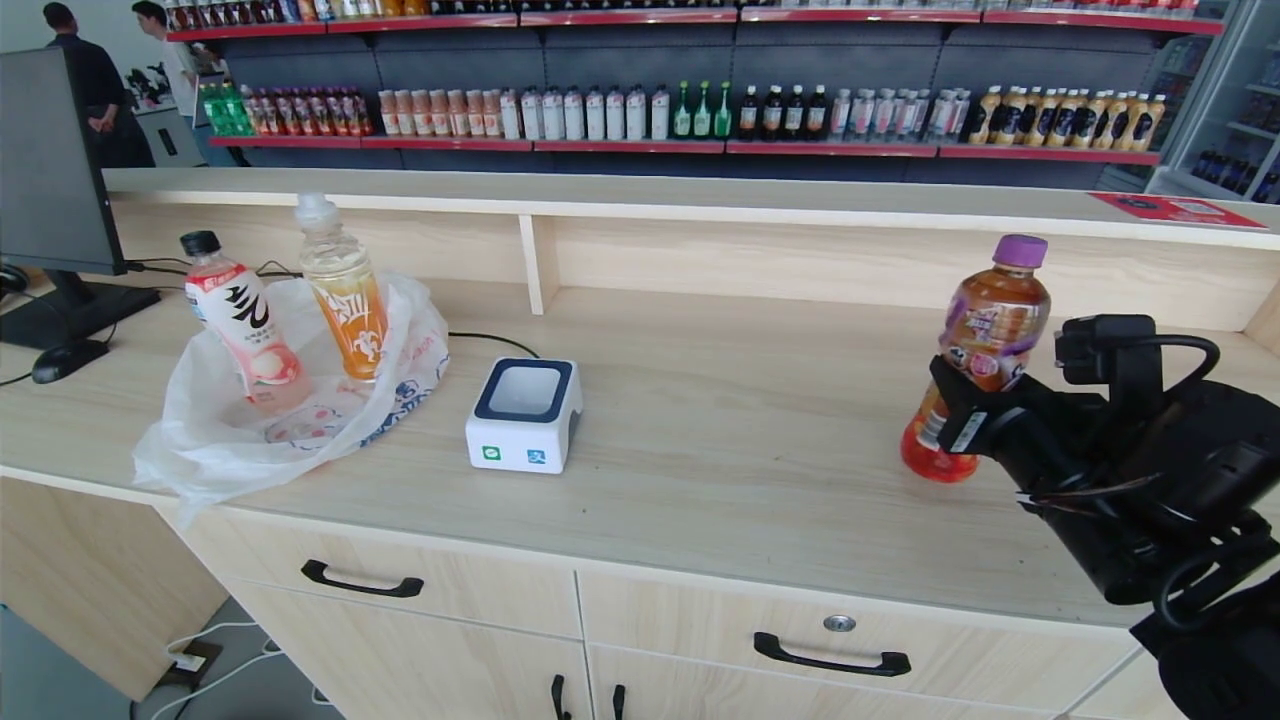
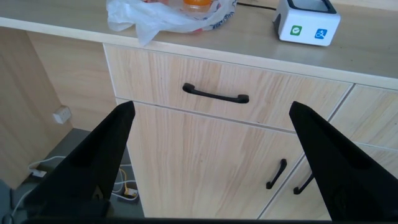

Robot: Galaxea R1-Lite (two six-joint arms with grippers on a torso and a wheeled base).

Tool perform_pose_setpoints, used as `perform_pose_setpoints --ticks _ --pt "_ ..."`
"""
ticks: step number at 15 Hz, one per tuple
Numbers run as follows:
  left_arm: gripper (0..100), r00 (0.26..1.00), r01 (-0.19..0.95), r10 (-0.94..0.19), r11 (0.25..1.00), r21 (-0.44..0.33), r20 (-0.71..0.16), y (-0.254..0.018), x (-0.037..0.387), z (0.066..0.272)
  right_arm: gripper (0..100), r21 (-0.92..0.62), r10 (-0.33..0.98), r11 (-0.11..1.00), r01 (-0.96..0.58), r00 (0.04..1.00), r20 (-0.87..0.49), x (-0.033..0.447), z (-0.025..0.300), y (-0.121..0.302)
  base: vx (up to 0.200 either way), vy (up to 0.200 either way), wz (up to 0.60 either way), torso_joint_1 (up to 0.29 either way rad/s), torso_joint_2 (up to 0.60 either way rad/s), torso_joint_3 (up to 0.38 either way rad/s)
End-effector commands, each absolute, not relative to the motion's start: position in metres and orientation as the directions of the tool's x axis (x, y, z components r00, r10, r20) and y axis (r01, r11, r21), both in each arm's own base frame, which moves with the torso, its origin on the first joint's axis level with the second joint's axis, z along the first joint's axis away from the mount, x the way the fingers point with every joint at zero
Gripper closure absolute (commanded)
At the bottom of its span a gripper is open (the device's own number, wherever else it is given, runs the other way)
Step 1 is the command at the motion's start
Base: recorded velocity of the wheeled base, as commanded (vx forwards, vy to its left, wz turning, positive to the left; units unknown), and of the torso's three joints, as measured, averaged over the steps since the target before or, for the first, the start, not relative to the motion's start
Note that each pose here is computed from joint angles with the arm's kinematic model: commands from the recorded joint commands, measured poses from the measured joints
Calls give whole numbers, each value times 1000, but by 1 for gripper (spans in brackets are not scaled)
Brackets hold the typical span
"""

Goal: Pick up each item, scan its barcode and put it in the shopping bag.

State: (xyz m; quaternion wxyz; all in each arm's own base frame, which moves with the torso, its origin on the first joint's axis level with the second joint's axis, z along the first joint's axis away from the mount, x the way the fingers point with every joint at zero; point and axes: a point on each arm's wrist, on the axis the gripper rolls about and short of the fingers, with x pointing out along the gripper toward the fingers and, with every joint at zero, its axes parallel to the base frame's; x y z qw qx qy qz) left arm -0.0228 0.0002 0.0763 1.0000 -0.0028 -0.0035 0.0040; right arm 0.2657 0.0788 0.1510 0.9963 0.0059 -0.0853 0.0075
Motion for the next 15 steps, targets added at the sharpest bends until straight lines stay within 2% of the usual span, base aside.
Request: perform_pose_setpoints --ticks 1,5,11,15 --pt "0 1000 -8 8 1000 -6 6 0 -23 76 100 21 11 1000 -15 981 194 262 158 77 0 0 0 0 0 0" --pt "0 1000 -9 9 1000 -6 6 0 -23 76 100 39 37 998 -49 964 263 248 178 81 0 0 0 0 0 0" --pt "0 1000 -8 8 1000 -6 8 0 -23 76 100 80 171 972 -220 900 401 196 215 100 0 0 0 0 0 0" --pt "0 1000 -9 9 1000 -6 6 0 -23 76 100 76 271 938 -338 853 445 168 224 105 0 0 0 0 0 0"
